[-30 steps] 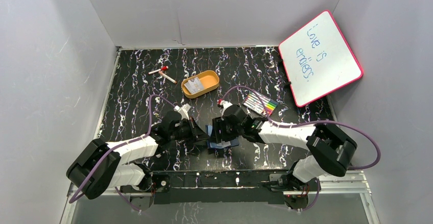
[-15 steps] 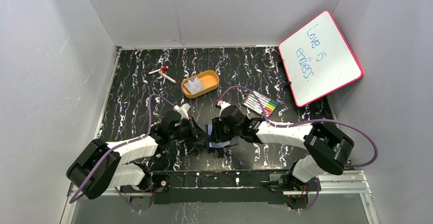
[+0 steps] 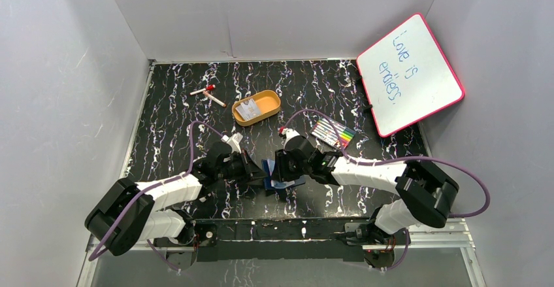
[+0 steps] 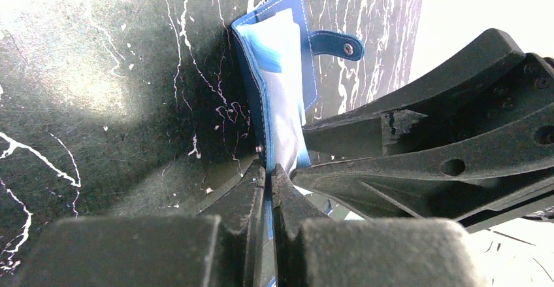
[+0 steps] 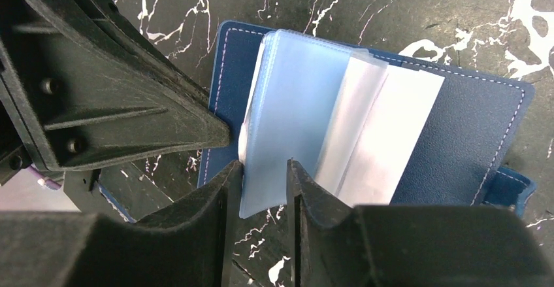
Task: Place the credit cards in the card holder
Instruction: Open the card holder at the center of the board.
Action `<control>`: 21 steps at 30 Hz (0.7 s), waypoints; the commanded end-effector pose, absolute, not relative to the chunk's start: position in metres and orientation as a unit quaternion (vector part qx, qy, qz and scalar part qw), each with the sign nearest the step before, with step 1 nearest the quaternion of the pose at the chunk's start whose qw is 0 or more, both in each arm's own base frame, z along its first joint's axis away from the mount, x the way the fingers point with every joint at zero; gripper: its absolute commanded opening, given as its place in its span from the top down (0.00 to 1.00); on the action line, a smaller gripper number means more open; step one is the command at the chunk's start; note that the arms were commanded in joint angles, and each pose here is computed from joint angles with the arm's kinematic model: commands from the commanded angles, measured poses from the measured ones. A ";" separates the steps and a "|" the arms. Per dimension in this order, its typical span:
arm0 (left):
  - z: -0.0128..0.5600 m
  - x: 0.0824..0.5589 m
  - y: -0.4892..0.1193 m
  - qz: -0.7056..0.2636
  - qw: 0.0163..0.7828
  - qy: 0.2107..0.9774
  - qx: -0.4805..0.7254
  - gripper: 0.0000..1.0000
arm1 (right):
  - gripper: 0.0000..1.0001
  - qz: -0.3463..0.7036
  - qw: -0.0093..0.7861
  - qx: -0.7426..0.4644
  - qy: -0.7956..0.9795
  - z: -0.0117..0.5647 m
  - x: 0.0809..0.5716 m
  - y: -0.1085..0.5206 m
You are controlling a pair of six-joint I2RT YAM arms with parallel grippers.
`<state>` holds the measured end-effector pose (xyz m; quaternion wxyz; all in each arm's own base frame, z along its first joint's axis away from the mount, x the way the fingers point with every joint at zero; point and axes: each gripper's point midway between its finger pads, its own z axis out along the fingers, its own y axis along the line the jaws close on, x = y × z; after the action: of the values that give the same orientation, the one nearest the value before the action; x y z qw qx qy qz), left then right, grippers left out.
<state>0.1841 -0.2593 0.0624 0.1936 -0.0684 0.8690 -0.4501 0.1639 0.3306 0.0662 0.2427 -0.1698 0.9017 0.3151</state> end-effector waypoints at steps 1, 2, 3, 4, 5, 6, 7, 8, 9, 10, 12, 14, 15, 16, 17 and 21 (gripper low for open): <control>0.073 0.188 -0.262 -0.457 0.206 0.864 -0.055 1.00 | 0.58 0.319 0.260 -0.168 0.896 0.074 0.168 0.328; 0.073 0.188 -0.262 -0.457 0.206 0.864 -0.056 1.00 | 0.56 0.320 0.259 -0.168 0.896 0.074 0.167 0.328; 0.073 0.188 -0.263 -0.457 0.206 0.863 -0.055 1.00 | 0.56 0.321 0.259 -0.168 0.895 0.074 0.167 0.329; 0.073 0.188 -0.263 -0.458 0.205 0.863 -0.055 1.00 | 0.56 0.321 0.259 -0.168 0.895 0.074 0.167 0.328; 0.073 0.189 -0.263 -0.458 0.205 0.863 -0.054 1.00 | 0.56 0.321 0.260 -0.167 0.895 0.074 0.167 0.329; 0.074 0.188 -0.263 -0.458 0.204 0.863 -0.055 1.00 | 0.56 0.321 0.260 -0.167 0.895 0.074 0.167 0.329; 0.074 0.189 -0.263 -0.458 0.205 0.863 -0.054 1.00 | 0.56 0.321 0.260 -0.168 0.895 0.074 0.167 0.329; 0.074 0.189 -0.263 -0.458 0.206 0.863 -0.054 1.00 | 0.56 0.321 0.260 -0.167 0.895 0.074 0.167 0.329; 0.074 0.188 -0.263 -0.458 0.205 0.863 -0.054 1.00 | 0.56 0.321 0.261 -0.167 0.895 0.074 0.168 0.329; 0.073 0.188 -0.263 -0.457 0.205 0.864 -0.054 1.00 | 0.56 0.321 0.261 -0.167 0.895 0.075 0.167 0.329; 0.073 0.188 -0.262 -0.455 0.205 0.865 -0.054 1.00 | 0.51 0.323 0.262 -0.166 0.894 0.075 0.167 0.328; 0.072 0.188 -0.262 -0.455 0.204 0.865 -0.055 1.00 | 0.47 0.323 0.265 -0.164 0.894 0.076 0.168 0.327; 0.072 0.188 -0.262 -0.455 0.205 0.865 -0.054 1.00 | 0.46 0.322 0.267 -0.163 0.894 0.077 0.169 0.327; 0.072 0.188 -0.262 -0.455 0.205 0.865 -0.054 1.00 | 0.47 0.322 0.267 -0.162 0.894 0.078 0.169 0.327; 0.072 0.188 -0.263 -0.456 0.204 0.865 -0.054 1.00 | 0.47 0.322 0.268 -0.162 0.894 0.078 0.169 0.326; 0.074 0.189 -0.263 -0.457 0.205 0.864 -0.053 1.00 | 0.55 0.323 0.265 -0.165 0.894 0.077 0.167 0.326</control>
<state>0.1836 -0.2586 0.0613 0.1948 -0.0639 0.8703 -0.4478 0.1625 0.3257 0.0673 0.2465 -0.1676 0.9012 0.3146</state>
